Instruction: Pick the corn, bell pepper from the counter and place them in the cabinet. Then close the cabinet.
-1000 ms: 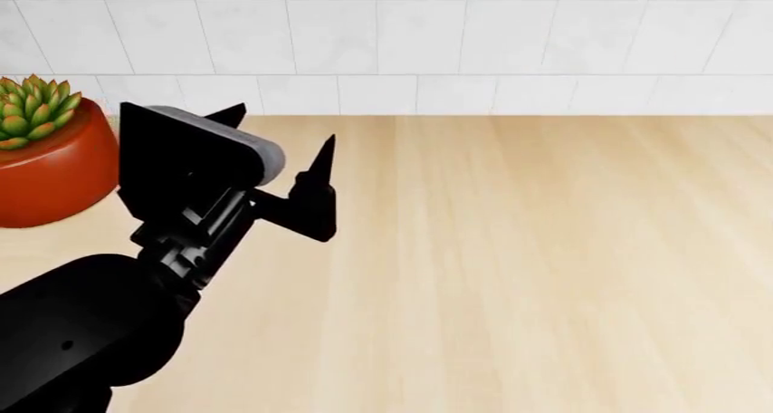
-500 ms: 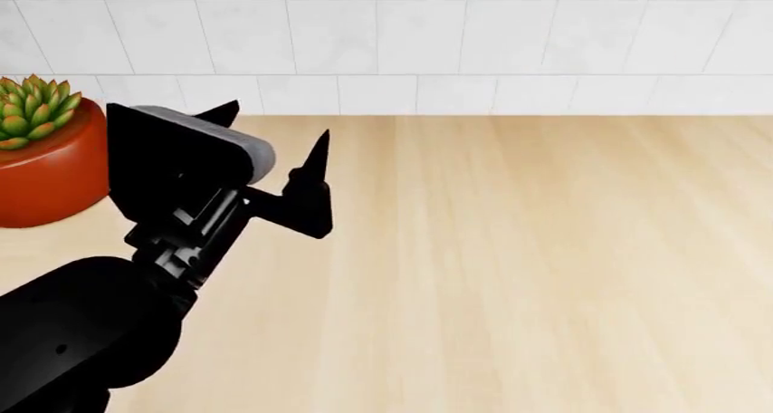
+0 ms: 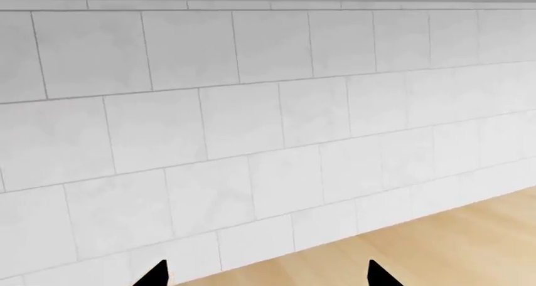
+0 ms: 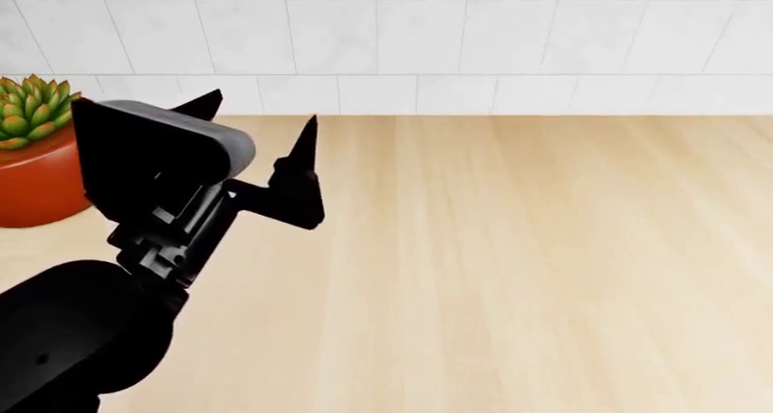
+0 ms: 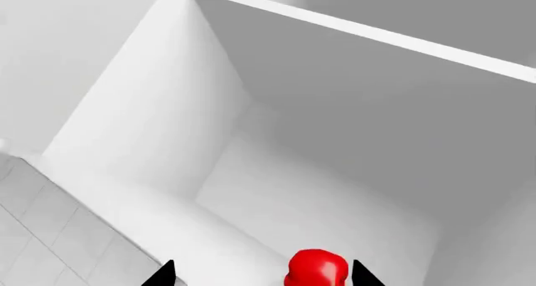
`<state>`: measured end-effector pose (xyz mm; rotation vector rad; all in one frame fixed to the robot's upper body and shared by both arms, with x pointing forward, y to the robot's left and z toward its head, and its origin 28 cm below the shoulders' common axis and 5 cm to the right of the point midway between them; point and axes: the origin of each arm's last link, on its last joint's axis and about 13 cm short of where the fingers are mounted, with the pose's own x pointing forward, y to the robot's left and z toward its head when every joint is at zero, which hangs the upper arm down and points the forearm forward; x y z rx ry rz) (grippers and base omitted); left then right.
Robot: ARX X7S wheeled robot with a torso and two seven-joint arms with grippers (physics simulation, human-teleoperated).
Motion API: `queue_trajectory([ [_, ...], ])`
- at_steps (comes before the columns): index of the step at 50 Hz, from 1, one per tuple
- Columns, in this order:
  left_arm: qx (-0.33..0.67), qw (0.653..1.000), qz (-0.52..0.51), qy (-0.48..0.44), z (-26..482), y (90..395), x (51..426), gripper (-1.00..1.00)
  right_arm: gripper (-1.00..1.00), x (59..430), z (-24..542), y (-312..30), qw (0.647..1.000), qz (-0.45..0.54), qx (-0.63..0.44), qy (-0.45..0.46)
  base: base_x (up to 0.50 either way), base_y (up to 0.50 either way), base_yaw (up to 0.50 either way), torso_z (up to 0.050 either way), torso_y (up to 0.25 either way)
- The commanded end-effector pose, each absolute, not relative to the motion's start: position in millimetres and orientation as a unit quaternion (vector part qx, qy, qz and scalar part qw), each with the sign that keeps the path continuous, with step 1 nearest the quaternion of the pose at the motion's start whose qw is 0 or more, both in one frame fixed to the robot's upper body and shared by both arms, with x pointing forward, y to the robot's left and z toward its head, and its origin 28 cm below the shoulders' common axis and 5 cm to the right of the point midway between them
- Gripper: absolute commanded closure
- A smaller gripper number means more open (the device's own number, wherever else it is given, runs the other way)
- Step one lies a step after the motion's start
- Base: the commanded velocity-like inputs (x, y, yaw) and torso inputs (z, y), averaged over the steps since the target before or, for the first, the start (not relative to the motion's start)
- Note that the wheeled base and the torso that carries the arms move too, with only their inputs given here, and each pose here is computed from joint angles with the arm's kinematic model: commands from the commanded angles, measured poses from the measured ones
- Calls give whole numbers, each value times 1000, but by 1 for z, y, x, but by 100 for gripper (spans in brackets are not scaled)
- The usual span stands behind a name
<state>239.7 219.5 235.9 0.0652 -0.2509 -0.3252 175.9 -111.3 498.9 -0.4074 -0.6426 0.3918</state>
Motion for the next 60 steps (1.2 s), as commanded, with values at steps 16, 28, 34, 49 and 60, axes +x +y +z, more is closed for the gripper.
queue_trajectory([
  [16,23,979,-151,-136,236,223,238,-100,-100,151,420,-130,905,199,-263,-268,0,0,0,0,0],
  [28,-3,975,-152,-164,244,222,227,-100,-100,161,385,-138,919,209,-251,-221,0,0,0,0,0],
  [34,-25,971,-138,-195,248,222,215,-100,-100,165,373,-144,928,201,-239,-203,0,0,0,0,0],
  [49,-69,954,-108,-270,269,229,191,-100,-100,173,352,-156,943,178,-227,-164,0,0,0,0,0],
  [60,-85,940,-63,-324,294,236,177,-100,-100,178,333,-159,947,185,-230,-128,0,0,0,0,0],
])
